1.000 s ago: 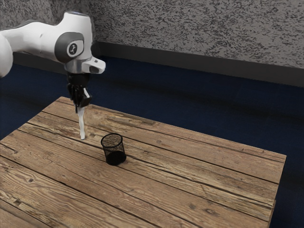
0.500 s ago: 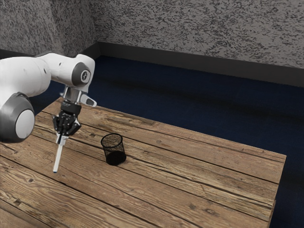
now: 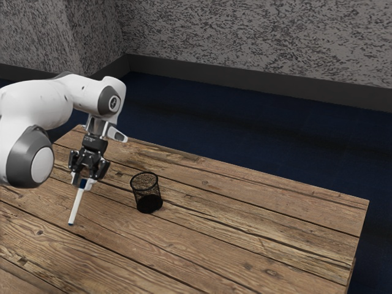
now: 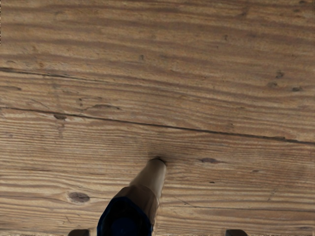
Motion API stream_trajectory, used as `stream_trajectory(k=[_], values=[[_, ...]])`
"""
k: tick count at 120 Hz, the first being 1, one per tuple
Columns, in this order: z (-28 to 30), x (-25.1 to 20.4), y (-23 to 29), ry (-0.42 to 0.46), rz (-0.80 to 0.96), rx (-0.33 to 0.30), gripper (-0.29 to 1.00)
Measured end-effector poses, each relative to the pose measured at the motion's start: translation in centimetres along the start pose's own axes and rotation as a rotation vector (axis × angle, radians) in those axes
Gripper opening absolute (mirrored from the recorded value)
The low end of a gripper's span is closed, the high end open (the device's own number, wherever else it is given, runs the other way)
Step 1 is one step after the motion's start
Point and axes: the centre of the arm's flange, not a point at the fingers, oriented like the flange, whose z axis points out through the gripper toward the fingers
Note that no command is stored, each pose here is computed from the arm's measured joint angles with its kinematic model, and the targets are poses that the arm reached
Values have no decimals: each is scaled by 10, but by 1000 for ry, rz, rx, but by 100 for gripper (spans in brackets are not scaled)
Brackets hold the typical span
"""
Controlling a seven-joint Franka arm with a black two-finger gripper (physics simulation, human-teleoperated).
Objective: Take the marker out of the pen holder and place it to the left of the pen holder.
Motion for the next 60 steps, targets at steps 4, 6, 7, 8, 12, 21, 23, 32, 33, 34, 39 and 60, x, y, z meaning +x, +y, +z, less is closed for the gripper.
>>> stream_trajectory(k=[4,6,7,8,12,21,23,32,33,34,39,60], values=[[-2,-2,0,4,-2,-1,39],[-4,-4,1,8,-3,-1,41],[-6,-5,1,11,-4,-2,42],[-7,-6,1,14,-4,-2,43],[-18,-15,6,36,4,-6,47],[-57,-70,33,152,60,-10,54],[-68,-87,40,190,73,-7,55],[-121,-174,68,388,120,16,60],[-126,-185,71,410,124,19,60],[-131,-196,74,431,127,23,61],[-150,-242,84,528,139,35,62],[-183,-303,112,713,179,53,67]])
